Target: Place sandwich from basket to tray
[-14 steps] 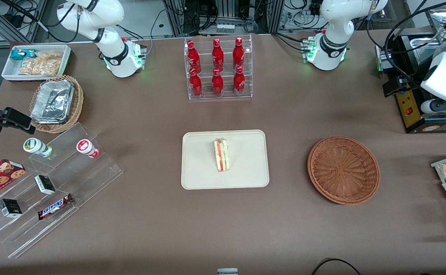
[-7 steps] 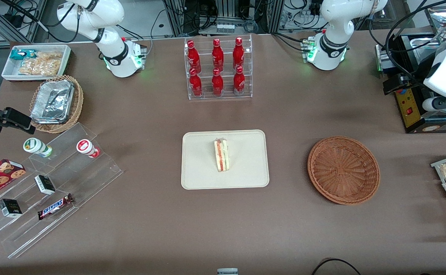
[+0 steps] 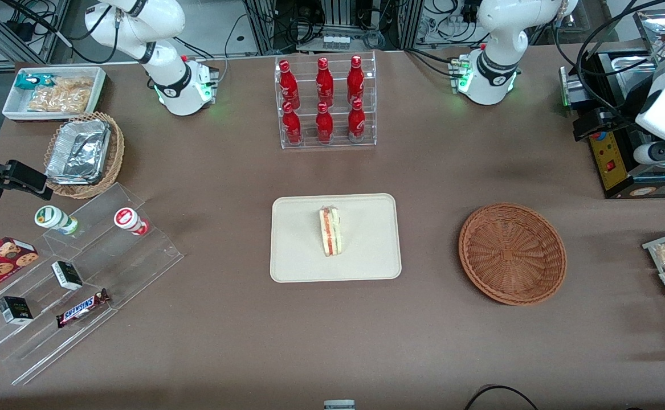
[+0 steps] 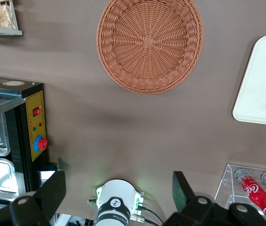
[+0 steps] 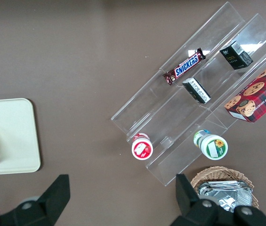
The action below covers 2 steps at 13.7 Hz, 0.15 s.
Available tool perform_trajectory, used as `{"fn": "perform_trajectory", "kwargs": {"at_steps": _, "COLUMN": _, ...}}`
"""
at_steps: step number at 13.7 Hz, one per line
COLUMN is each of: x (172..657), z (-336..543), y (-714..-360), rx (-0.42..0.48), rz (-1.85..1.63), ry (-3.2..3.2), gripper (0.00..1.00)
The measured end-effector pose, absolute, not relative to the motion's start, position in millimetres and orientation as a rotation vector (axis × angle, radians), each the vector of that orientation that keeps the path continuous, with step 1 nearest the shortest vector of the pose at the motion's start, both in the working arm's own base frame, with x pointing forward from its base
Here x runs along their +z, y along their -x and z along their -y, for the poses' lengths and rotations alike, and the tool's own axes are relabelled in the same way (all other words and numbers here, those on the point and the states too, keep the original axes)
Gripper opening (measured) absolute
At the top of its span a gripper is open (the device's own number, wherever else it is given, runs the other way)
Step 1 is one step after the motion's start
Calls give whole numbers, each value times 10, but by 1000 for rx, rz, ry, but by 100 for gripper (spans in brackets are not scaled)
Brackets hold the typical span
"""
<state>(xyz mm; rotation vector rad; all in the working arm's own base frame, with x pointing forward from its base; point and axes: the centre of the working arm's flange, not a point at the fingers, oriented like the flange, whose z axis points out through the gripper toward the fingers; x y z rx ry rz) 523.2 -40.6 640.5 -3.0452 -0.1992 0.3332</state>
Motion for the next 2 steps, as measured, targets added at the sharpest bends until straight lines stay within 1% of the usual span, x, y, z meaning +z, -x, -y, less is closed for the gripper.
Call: {"fn": "perform_trajectory", "kwargs": {"at_steps": 2, "x": 6404, "z": 395, "y": -5234, "rx": 337, "rz": 134, "ry": 3053, "gripper": 100}}
